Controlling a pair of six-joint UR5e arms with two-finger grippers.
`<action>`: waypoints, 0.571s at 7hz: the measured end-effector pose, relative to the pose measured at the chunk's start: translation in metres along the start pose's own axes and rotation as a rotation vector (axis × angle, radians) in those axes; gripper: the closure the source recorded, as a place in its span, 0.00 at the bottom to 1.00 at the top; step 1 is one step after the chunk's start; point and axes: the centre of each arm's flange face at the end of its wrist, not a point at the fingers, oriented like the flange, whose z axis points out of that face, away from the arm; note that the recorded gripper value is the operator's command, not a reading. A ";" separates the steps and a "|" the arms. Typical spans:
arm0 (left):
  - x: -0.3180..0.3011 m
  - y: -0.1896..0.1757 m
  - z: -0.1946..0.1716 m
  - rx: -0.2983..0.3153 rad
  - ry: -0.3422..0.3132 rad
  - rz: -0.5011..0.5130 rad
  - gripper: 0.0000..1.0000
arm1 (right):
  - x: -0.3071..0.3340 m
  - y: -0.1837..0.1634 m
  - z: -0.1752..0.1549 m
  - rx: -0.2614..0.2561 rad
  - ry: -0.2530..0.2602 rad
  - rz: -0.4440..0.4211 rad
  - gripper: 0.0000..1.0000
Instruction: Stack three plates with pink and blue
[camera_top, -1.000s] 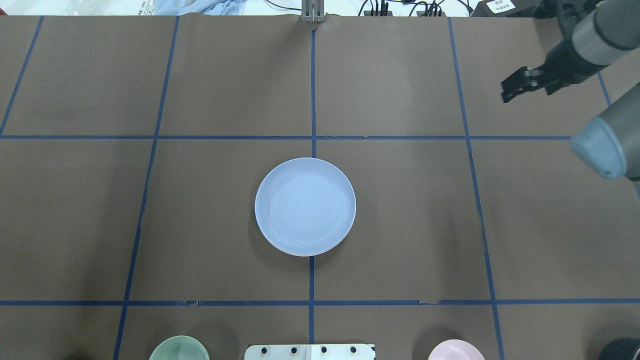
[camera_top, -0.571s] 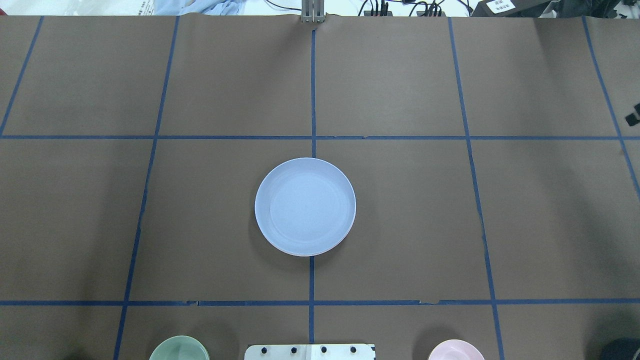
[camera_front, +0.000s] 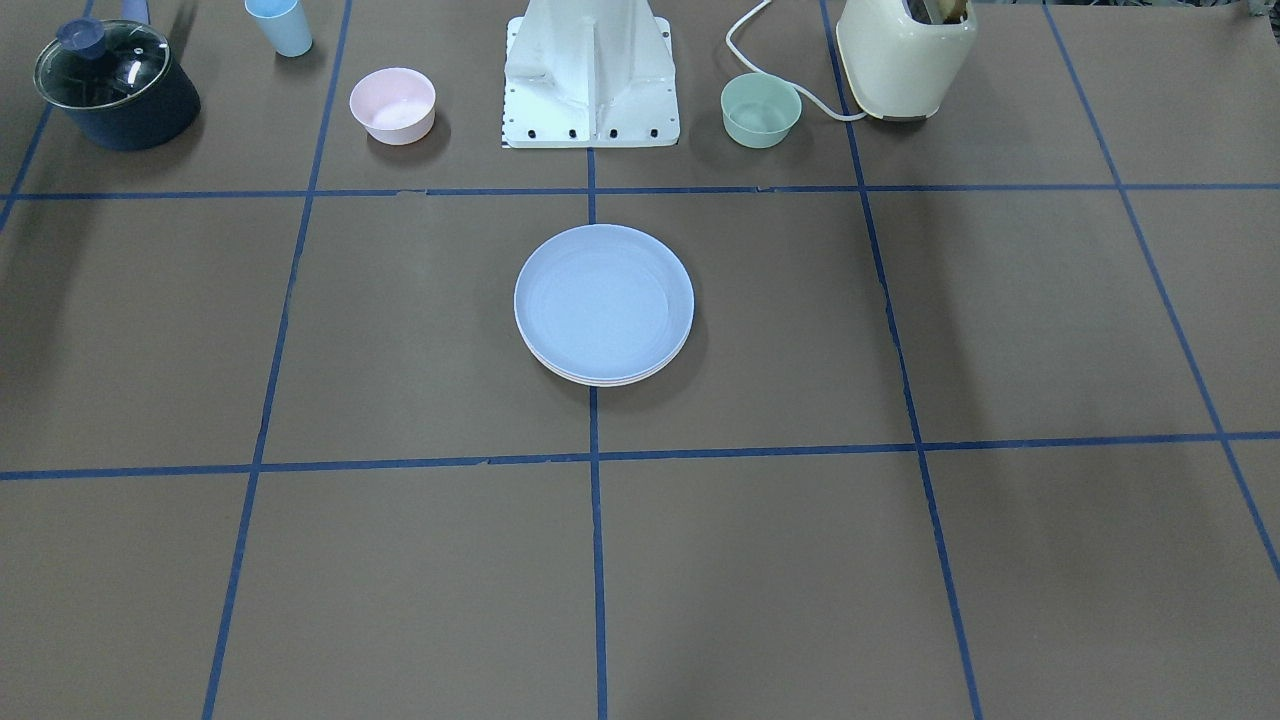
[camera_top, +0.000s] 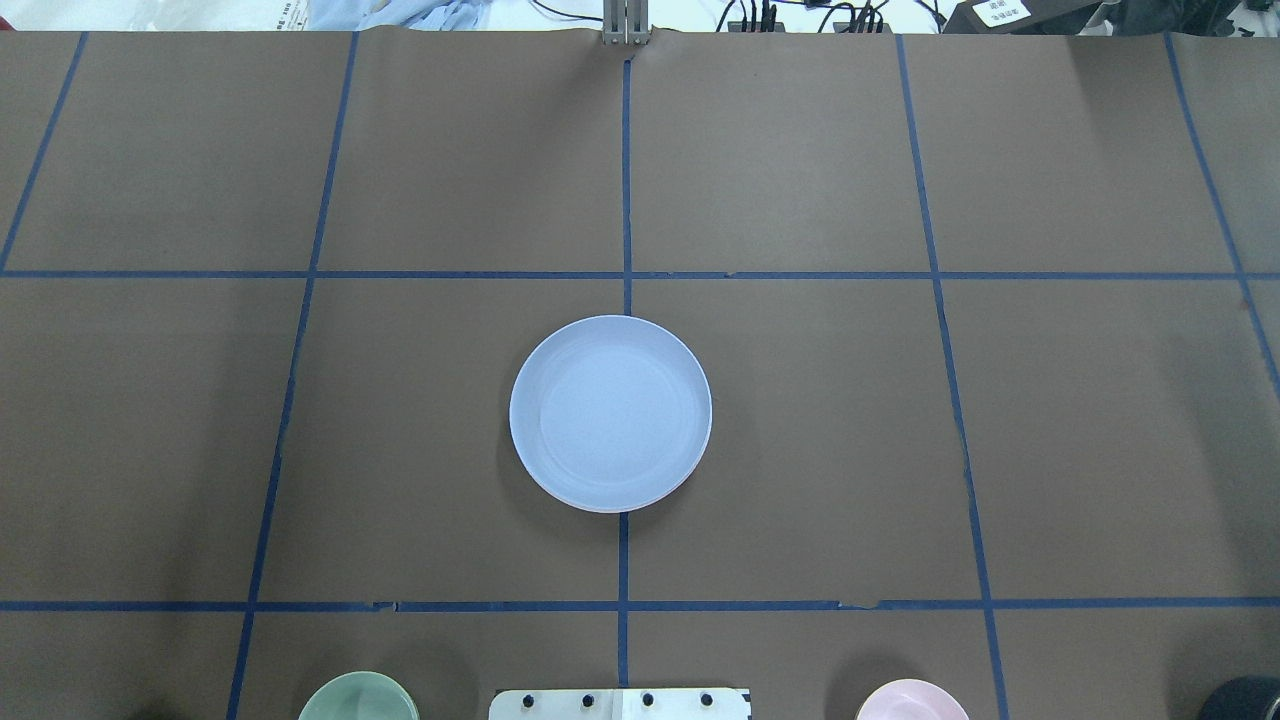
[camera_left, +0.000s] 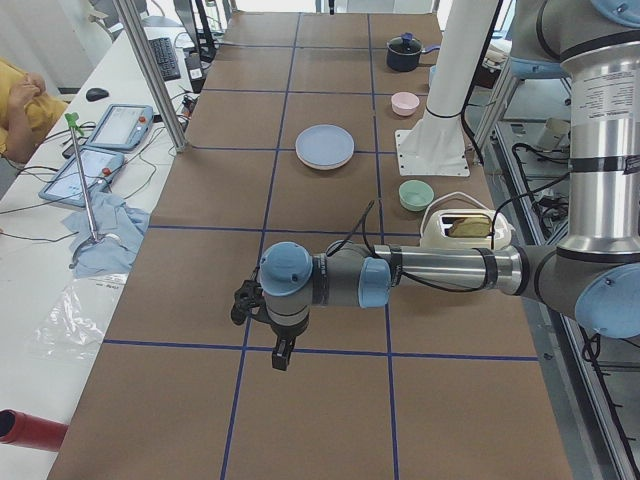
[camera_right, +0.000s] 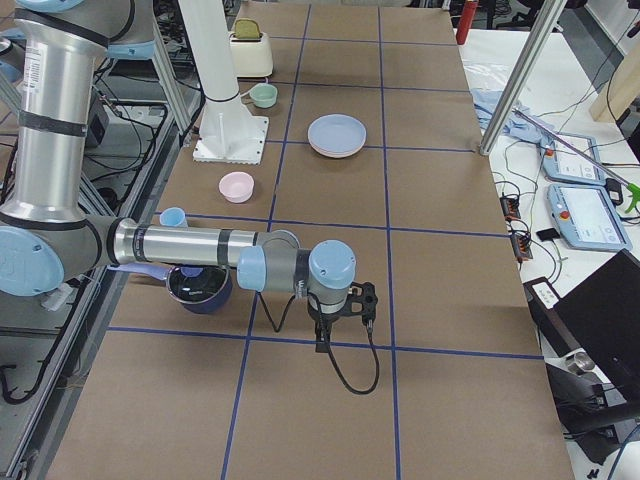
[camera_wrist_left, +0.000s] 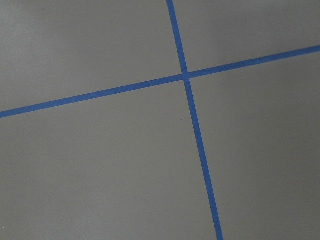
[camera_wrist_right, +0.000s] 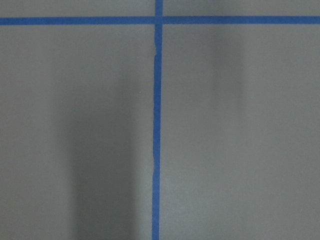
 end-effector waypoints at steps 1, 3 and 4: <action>0.001 0.000 0.001 -0.004 -0.003 0.001 0.00 | 0.004 0.002 -0.006 0.016 0.011 0.005 0.00; 0.004 0.001 -0.002 0.003 -0.005 0.008 0.00 | 0.005 0.001 -0.011 0.031 0.037 0.006 0.00; 0.006 0.000 -0.004 0.008 -0.006 0.013 0.00 | 0.004 0.000 -0.013 0.035 0.041 0.004 0.00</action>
